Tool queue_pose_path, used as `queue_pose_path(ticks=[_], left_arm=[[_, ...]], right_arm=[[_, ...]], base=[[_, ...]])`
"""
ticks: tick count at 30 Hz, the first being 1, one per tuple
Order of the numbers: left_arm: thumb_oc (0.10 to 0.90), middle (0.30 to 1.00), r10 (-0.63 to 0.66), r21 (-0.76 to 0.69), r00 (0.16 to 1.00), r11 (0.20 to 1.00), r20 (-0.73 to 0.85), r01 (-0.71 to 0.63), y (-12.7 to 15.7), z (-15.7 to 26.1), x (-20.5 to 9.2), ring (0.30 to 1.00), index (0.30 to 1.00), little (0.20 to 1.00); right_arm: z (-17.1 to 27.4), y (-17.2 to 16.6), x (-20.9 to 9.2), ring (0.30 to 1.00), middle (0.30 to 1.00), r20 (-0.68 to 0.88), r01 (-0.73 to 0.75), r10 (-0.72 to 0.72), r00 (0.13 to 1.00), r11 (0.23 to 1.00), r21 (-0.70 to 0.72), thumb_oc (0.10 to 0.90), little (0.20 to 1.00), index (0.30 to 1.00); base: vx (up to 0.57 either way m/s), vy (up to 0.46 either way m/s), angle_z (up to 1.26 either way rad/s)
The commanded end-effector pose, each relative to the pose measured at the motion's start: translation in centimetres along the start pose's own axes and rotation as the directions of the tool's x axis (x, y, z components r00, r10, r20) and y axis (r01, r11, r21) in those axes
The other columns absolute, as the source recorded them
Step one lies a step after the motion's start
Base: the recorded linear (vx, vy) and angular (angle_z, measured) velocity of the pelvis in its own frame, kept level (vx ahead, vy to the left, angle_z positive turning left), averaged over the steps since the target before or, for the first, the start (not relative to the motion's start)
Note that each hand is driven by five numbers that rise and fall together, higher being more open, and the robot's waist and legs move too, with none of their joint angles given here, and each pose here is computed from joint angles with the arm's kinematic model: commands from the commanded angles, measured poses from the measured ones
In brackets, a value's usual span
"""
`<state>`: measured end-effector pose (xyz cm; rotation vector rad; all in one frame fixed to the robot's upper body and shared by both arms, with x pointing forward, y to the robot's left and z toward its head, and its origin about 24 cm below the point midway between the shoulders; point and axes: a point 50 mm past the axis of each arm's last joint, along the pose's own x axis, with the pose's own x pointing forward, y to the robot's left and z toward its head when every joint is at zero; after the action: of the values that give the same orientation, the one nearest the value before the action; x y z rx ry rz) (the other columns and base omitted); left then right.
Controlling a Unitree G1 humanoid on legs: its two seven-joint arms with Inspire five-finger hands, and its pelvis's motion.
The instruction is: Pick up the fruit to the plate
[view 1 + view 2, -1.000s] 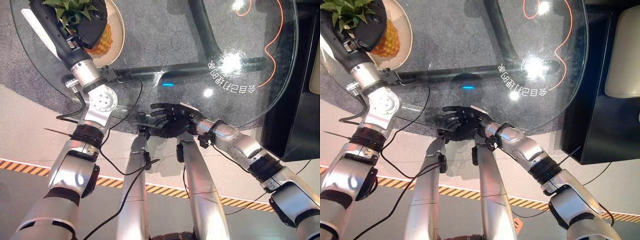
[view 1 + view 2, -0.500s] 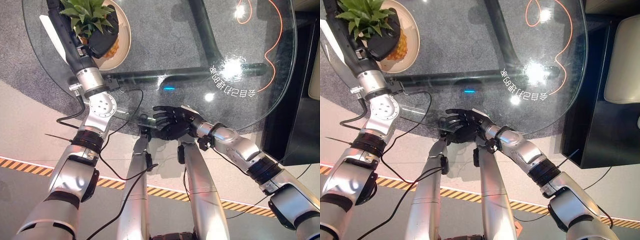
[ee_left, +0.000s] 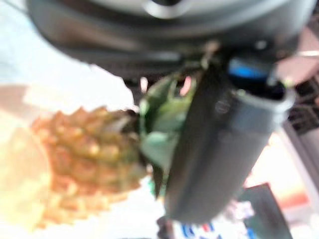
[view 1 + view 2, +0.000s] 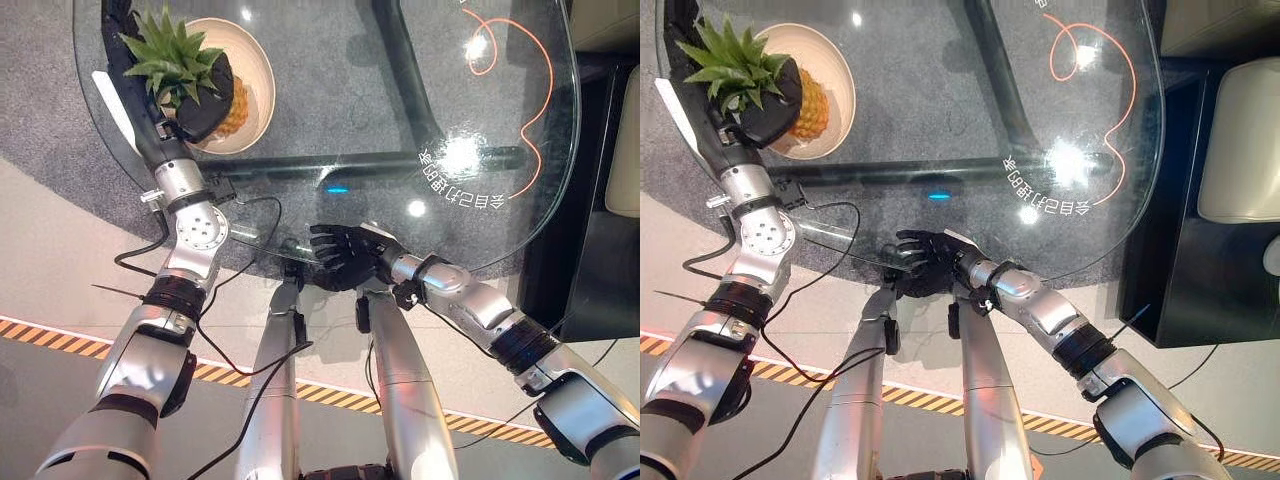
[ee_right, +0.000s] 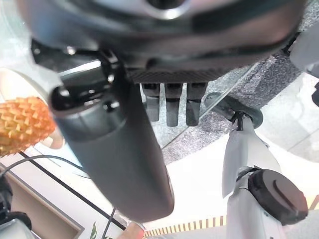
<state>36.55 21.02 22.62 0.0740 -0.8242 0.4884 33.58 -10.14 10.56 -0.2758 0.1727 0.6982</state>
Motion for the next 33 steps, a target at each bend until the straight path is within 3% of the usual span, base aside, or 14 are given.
queue_pose_path(ticks=[1, 21, 33], left_arm=[[0.800, 0.900, 0.066, -0.092, 0.989, 0.994, 0.132, -0.054, 2.1, 2.9, 2.4, 0.900, 0.900, 0.900], [0.800, 0.900, -0.006, -0.055, 1.000, 0.998, -0.006, 0.005, 4.1, 0.5, 1.1, 0.900, 0.900, 0.900], [0.800, 0.900, -0.084, -0.135, 0.981, 0.989, -0.176, 0.060, 5.5, -2.0, -0.5, 0.900, 0.900, 0.900]], right_arm=[[-0.9, 2.0, -0.3, 0.900, 0.900, 0.024, -0.053, 0.053, 0.998, 0.998, 0.031, 0.800, 0.900, 0.900], [-1.9, 3.0, -1.0, 0.900, 0.900, 0.049, -0.052, 0.049, 0.998, 0.996, 0.066, 0.800, 0.900, 0.900], [-2.6, 3.3, -1.4, 0.900, 0.900, 0.054, -0.048, 0.045, 0.998, 0.997, 0.066, 0.800, 0.900, 0.900]], base=[[-0.01, -0.045, -0.01], [0.00, -0.046, 0.01], [0.00, -0.016, 0.00]])
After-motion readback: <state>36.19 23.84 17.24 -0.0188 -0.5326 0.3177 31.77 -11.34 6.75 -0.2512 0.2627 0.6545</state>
